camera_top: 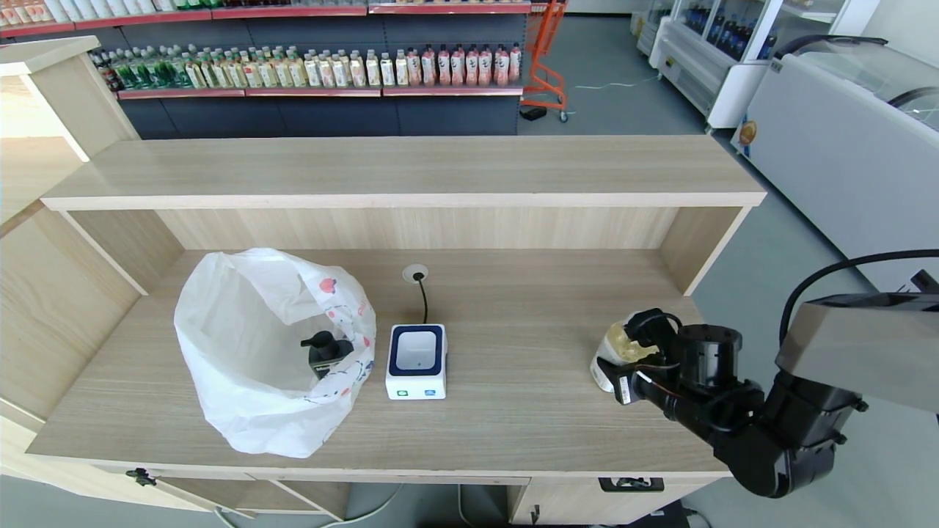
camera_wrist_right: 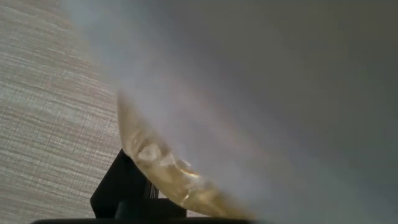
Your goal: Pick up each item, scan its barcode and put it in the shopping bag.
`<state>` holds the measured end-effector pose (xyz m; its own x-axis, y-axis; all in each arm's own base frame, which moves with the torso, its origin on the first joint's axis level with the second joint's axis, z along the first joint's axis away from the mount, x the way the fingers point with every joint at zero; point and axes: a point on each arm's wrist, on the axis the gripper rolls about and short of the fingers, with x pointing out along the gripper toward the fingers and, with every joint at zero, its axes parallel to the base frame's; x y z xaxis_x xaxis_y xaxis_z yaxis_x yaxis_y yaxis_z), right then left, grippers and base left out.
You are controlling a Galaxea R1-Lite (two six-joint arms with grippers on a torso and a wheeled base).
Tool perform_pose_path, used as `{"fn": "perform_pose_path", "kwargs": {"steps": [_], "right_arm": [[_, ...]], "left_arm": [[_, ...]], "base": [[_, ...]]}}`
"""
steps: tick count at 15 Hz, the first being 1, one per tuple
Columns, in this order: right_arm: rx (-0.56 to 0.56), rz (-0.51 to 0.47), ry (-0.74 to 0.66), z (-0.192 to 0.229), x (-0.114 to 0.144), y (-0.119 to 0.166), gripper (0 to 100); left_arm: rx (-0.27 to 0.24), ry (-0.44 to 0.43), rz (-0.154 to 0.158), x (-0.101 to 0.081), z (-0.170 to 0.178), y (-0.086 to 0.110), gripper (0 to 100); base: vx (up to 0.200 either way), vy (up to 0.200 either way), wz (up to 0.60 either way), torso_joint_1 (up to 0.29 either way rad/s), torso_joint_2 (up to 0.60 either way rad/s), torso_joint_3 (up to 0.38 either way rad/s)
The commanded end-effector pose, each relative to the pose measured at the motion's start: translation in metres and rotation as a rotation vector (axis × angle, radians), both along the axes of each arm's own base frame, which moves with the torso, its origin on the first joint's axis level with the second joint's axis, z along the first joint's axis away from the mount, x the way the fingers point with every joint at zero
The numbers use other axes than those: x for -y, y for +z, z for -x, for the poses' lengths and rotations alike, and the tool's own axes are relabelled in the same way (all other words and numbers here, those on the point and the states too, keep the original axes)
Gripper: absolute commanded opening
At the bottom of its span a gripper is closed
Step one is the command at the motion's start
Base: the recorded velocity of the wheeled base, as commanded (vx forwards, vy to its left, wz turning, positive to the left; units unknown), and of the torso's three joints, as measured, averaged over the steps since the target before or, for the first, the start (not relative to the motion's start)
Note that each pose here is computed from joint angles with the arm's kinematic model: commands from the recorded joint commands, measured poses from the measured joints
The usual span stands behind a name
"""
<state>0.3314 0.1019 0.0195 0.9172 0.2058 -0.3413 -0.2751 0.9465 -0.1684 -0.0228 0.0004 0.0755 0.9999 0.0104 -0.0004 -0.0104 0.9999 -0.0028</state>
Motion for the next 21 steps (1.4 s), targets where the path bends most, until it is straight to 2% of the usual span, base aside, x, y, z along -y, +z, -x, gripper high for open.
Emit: {"fn": "perform_pose_path", "kwargs": {"steps": [1, 4, 5, 6, 8, 9, 10, 13, 17, 21], "right_arm": [[0.0, -0.041, -0.013, 0.005, 0.001, 0.003, 0], [0.103, -0.183, -0.037, 0.004, 0.001, 0.05, 0], [0.158, -0.28, -0.042, 0.013, 0.004, 0.092, 0], [0.163, -0.34, 0.012, 0.028, 0.006, 0.118, 0], [0.049, -0.516, 0.223, 0.077, 0.006, 0.148, 0], [0.006, -0.569, 0.29, 0.094, 0.003, 0.153, 0], [-0.087, -0.652, 0.4, 0.118, -0.002, 0.16, 0], [-0.217, -0.66, 0.53, 0.137, -0.013, 0.155, 0], [-0.3, -0.651, 0.595, 0.141, -0.018, 0.143, 0], [-0.348, -0.638, 0.683, 0.151, -0.033, 0.141, 0]], "left_arm": [[0.0, 0.0, 0.0, 0.0, 0.0, 0.0, 100], [0.0, 0.0, 0.0, 0.0, 0.0, 0.0, 100], [0.0, 0.0, 0.0, 0.0, 0.0, 0.0, 100], [0.0, 0.0, 0.0, 0.0, 0.0, 0.0, 100], [0.0, 0.0, 0.0, 0.0, 0.0, 0.0, 100], [0.0, 0.0, 0.0, 0.0, 0.0, 0.0, 100], [0.0, 0.0, 0.0, 0.0, 0.0, 0.0, 100], [0.0, 0.0, 0.0, 0.0, 0.0, 0.0, 100], [0.0, 0.0, 0.0, 0.0, 0.0, 0.0, 100], [0.0, 0.0, 0.0, 0.0, 0.0, 0.0, 100]], "base": [[0.0, 0.0, 0.0, 0.0, 0.0, 0.0], [0.0, 0.0, 0.0, 0.0, 0.0, 0.0], [0.0, 0.0, 0.0, 0.0, 0.0, 0.0], [0.0, 0.0, 0.0, 0.0, 0.0, 0.0], [0.0, 0.0, 0.0, 0.0, 0.0, 0.0], [0.0, 0.0, 0.0, 0.0, 0.0, 0.0], [0.0, 0.0, 0.0, 0.0, 0.0, 0.0], [0.0, 0.0, 0.0, 0.0, 0.0, 0.0], [0.0, 0.0, 0.0, 0.0, 0.0, 0.0], [0.0, 0.0, 0.0, 0.0, 0.0, 0.0]]}}
